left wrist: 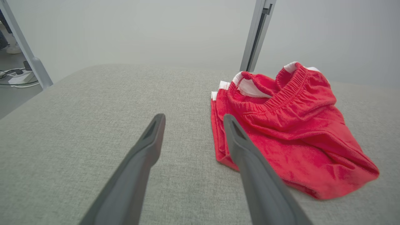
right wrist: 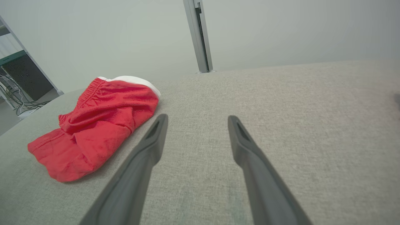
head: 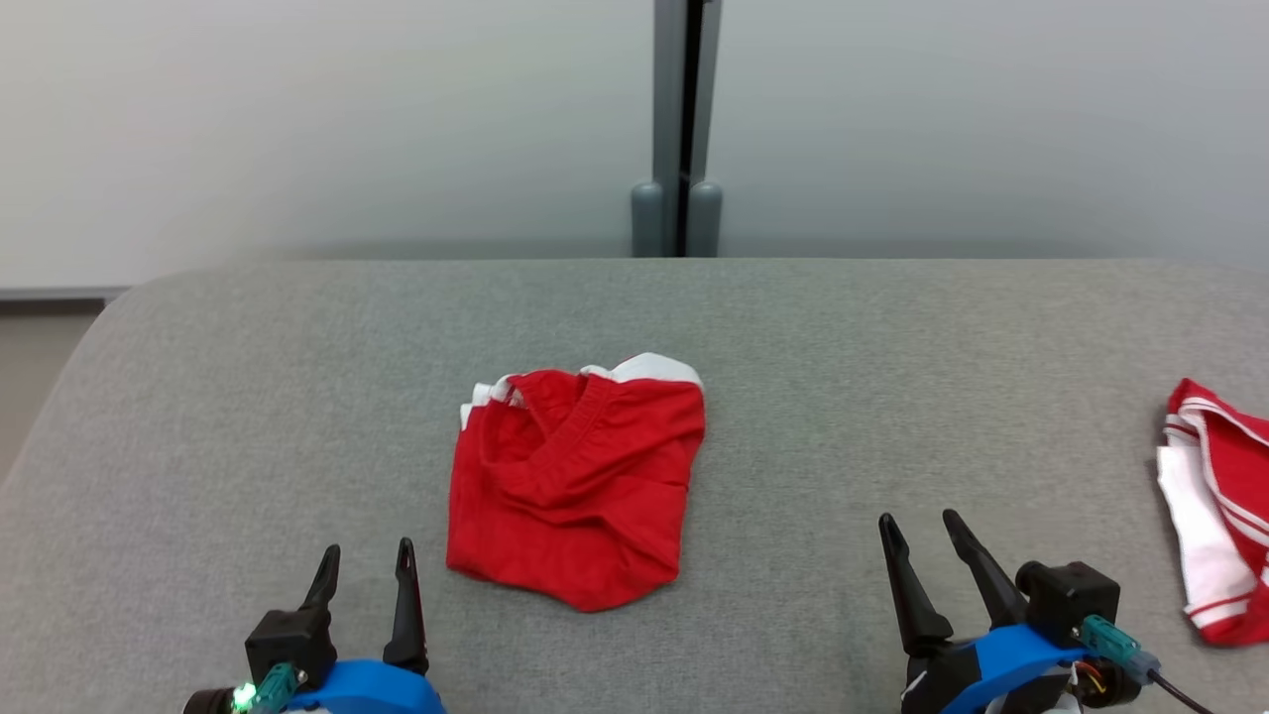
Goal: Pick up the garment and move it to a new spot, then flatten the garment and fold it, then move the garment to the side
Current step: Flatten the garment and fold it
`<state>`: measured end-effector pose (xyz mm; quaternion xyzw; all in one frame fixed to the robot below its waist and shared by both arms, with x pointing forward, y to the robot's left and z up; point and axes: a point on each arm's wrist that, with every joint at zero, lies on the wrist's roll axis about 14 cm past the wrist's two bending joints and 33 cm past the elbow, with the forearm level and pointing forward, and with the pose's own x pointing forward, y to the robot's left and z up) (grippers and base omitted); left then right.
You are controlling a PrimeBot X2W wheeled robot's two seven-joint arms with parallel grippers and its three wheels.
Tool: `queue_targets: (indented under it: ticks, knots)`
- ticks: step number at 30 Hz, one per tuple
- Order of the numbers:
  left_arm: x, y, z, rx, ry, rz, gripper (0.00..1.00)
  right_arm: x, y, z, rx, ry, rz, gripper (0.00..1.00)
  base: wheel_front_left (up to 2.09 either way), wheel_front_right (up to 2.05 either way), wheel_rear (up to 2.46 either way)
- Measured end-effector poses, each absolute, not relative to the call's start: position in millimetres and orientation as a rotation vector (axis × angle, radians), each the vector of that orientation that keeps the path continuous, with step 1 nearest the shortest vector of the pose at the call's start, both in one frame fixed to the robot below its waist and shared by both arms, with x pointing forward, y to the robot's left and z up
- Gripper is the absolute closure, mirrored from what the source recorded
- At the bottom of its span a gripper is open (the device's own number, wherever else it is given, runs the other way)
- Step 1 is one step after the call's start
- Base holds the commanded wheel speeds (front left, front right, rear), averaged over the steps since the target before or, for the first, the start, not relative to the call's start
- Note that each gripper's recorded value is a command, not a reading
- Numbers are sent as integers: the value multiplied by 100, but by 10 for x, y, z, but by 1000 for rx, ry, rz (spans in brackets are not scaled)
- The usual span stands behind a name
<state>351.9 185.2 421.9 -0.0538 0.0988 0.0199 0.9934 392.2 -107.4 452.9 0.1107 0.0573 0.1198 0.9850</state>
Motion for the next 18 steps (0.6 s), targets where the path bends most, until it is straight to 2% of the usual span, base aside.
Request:
queue_targets:
  ticks: [9, 15, 18]
  knots:
    - [3430, 1774, 4253, -74, 185, 18, 0, 3720, -1359, 4574, 194, 92, 165, 0, 0, 0, 0]
    - [3387, 1796, 4238, -66, 189, 27, 0, 3690, -1393, 4549, 180, 98, 158, 0, 0, 0, 0]
    - [3367, 1805, 4209, -70, 198, 30, 0, 3693, -1244, 4482, 188, 124, 200, 0, 0, 0, 0]
